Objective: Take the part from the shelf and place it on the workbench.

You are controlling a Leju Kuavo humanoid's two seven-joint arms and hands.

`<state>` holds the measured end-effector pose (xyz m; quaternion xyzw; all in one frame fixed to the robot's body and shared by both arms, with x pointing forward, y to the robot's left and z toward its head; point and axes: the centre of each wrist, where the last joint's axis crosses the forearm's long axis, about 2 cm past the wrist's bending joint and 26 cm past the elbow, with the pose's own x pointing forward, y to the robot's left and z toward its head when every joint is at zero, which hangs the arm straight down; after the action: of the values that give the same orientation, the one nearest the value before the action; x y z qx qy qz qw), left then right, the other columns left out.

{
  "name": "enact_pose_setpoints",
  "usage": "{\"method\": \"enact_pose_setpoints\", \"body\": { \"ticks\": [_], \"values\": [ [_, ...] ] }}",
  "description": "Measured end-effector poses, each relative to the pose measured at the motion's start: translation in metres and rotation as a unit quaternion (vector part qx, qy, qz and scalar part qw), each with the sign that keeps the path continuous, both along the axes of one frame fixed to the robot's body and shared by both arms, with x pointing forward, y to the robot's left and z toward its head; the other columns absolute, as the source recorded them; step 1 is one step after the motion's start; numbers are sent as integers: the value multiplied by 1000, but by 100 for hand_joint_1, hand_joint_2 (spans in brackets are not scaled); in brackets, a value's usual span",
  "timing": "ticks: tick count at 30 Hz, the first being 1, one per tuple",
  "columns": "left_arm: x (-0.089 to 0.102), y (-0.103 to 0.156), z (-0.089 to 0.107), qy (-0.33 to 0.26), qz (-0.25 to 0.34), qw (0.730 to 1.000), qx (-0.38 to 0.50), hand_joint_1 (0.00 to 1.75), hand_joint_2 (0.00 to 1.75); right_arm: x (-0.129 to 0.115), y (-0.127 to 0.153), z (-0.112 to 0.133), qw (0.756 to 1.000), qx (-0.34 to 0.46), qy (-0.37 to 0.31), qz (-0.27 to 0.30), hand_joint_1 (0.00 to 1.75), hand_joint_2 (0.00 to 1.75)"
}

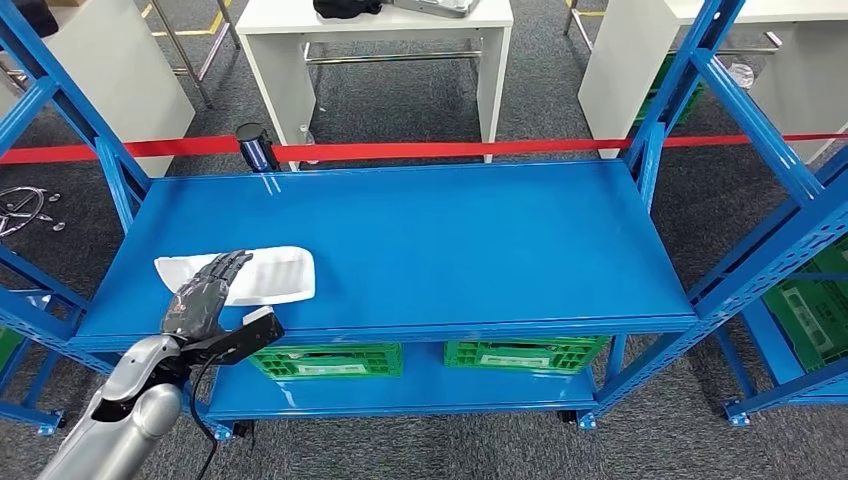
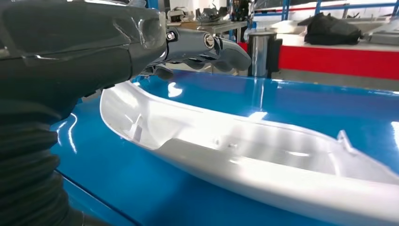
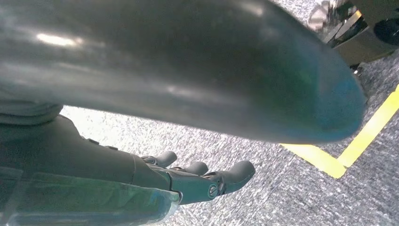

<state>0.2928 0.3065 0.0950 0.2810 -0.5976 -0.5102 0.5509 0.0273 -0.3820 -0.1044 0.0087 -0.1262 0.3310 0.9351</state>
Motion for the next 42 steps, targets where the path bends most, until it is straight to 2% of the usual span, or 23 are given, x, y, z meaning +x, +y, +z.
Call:
{"method": "enact_pose_setpoints", "body": {
  "ticks": [2,3,9,17,24,29,36,39,42],
  "values": [
    [5,2,1,2,0,1000,3,170,175,1,2,0,1000,3,-1,-1,0,0],
    [7,3,2,4,-2,1000,5,174,175,2,2,0,1000,4,-2,-1,0,0],
    [17,4,3,9,-9,1000,5,175,175,2,2,0,1000,8,-6,-2,0,0],
    [16,4,-2,17,-8,1000,3,173,175,5,-1,1,1000,6,-10,-1,0,0],
    [18,7,1,13,-9,1000,6,163,175,5,-1,1,1000,14,-11,-1,0,0],
    [19,7,1,12,-11,1000,6,166,175,4,-1,0,1000,16,-13,-4,0,0],
    [21,11,9,-40,-15,999,-17,166,175,2,-2,0,1000,15,-19,-5,0,0],
    [21,5,19,-87,-24,995,-51,166,175,1,-5,1,1000,10,-20,-7,0,0],
    [19,-2,24,-104,-35,991,-75,166,175,0,-7,1,1000,8,-20,-8,0,0]
  ]
}}
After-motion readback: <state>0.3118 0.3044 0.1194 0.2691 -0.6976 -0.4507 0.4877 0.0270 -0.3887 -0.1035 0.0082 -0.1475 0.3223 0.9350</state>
